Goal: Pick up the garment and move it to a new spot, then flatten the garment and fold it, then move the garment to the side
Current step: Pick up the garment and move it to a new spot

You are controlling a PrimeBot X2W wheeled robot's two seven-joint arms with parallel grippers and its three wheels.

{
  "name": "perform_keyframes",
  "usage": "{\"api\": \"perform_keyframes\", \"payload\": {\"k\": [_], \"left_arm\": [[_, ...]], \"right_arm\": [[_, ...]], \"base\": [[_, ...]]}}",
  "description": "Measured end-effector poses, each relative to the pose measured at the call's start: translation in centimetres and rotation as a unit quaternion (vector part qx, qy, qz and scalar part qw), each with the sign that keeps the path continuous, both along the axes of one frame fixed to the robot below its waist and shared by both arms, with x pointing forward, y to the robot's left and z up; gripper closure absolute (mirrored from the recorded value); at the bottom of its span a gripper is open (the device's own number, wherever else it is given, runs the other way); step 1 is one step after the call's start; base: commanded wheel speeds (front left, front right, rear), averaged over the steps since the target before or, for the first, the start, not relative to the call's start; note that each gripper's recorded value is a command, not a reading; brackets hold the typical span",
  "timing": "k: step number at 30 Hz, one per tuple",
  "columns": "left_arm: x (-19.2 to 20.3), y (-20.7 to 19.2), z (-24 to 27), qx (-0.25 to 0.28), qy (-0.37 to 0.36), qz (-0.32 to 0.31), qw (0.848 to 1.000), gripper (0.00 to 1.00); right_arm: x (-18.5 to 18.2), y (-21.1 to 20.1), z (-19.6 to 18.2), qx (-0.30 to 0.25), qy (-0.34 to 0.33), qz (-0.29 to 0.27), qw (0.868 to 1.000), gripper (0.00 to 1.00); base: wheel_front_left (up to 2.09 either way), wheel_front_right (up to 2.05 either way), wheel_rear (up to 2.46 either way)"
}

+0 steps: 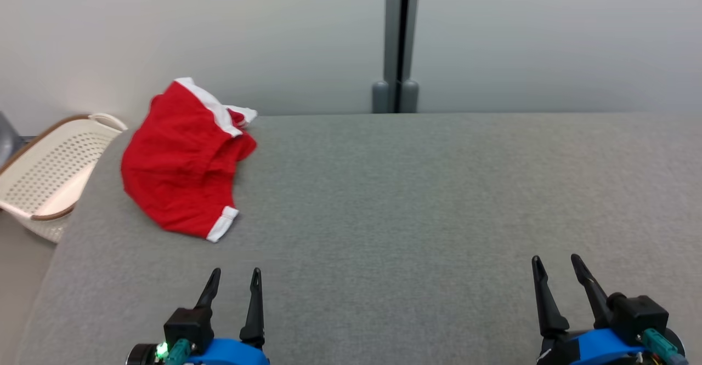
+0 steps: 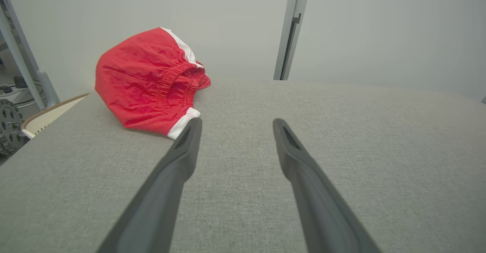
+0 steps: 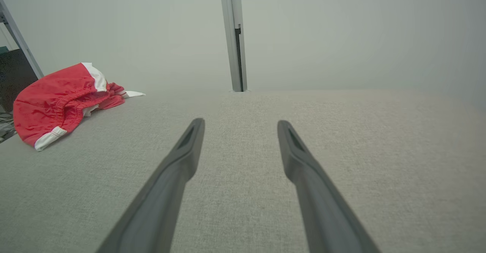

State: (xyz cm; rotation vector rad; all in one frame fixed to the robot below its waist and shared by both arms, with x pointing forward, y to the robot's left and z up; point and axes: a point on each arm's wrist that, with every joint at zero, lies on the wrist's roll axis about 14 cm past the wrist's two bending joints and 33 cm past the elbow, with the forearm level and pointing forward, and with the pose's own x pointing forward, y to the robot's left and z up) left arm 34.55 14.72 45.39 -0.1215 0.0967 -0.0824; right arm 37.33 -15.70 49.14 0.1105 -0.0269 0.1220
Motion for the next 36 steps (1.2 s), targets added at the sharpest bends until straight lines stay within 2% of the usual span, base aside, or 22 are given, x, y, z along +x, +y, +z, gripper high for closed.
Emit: {"api": "perform_keyframes", "payload": {"k": [11, 17, 23, 31, 36], "left_arm": [[-3.5, 7.1, 1.0, 0.005, -0.018, 0.112, 0.993, 0.0], [-6.6, 11.2, 0.8, 0.005, -0.015, 0.186, 0.982, 0.0], [-8.9, 13.1, 0.0, 0.006, -0.001, 0.228, 0.974, 0.0], [-9.4, 13.6, -0.5, 0.007, 0.009, 0.238, 0.971, 0.0], [-8.0, 12.5, -0.7, 0.013, 0.015, 0.21, 0.978, 0.0]], "right_arm": [[2.4, 7.8, 0.9, 0.005, -0.01, 0.109, 0.994, 0.0], [3.2, 12.7, 0.8, 0.005, -0.007, 0.175, 0.985, 0.0], [3.0, 16.6, 0.1, 0.01, 0.004, 0.228, 0.974, 0.0], [3.2, 16.9, -0.5, 0.01, 0.011, 0.232, 0.973, 0.0], [3.8, 15.4, -1.3, 0.009, 0.02, 0.21, 0.977, 0.0]], "base": [[0.0, 0.0, 0.0], [0.0, 0.0, 0.0], [0.0, 0.0, 0.0], [0.0, 0.0, 0.0], [0.0, 0.0, 0.0]]}}
